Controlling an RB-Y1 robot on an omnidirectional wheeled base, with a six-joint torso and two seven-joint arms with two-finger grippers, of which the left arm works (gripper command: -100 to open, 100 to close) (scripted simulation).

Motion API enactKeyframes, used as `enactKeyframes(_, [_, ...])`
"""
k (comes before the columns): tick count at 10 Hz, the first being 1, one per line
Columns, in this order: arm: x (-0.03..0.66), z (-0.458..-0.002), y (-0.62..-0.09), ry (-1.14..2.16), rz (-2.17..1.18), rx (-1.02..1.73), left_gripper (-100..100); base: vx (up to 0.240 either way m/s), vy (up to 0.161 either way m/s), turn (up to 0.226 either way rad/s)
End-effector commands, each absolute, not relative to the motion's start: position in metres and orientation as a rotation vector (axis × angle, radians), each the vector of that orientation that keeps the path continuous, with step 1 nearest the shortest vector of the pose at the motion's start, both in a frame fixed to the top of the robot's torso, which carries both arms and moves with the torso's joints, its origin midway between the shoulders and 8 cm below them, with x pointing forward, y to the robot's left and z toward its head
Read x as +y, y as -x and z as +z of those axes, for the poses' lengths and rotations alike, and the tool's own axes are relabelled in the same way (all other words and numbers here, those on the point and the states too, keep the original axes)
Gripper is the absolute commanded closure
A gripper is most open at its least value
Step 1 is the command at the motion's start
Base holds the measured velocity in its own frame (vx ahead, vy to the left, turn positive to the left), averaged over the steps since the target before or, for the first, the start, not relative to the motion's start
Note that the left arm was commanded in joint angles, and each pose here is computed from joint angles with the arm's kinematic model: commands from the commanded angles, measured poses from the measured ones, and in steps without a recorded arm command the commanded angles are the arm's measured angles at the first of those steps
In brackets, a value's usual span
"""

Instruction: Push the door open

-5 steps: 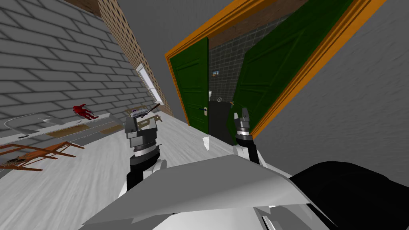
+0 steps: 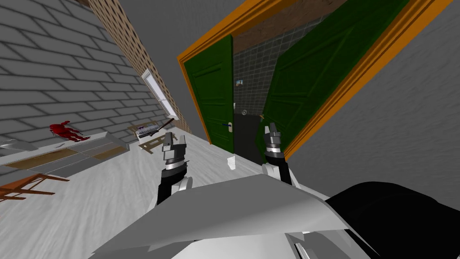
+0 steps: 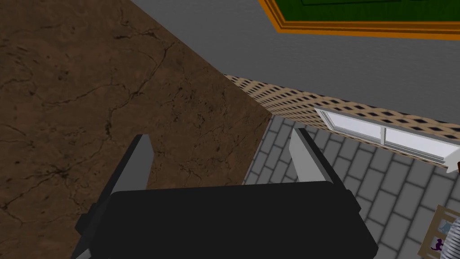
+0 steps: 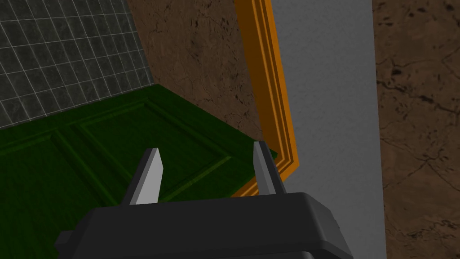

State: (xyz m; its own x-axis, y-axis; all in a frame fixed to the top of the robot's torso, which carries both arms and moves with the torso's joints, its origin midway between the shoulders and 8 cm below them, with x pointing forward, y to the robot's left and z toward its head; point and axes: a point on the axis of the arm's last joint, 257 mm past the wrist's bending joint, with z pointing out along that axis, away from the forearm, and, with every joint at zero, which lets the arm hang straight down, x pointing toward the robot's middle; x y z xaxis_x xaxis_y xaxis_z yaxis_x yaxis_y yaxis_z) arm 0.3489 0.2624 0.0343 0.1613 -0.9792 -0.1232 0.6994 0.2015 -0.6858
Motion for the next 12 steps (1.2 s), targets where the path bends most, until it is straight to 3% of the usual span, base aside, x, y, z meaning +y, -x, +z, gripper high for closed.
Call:
enactKeyframes(1, [0.259, 0.022, -0.359, 0.567, -1.298, 0.654, -100, 0.113, 0.028, -0.064])
enactKeyframes(12, [0.220, -0.067, -0.427, 0.725, -1.375, 0.856, -100, 0.092, 0.033, -0.085])
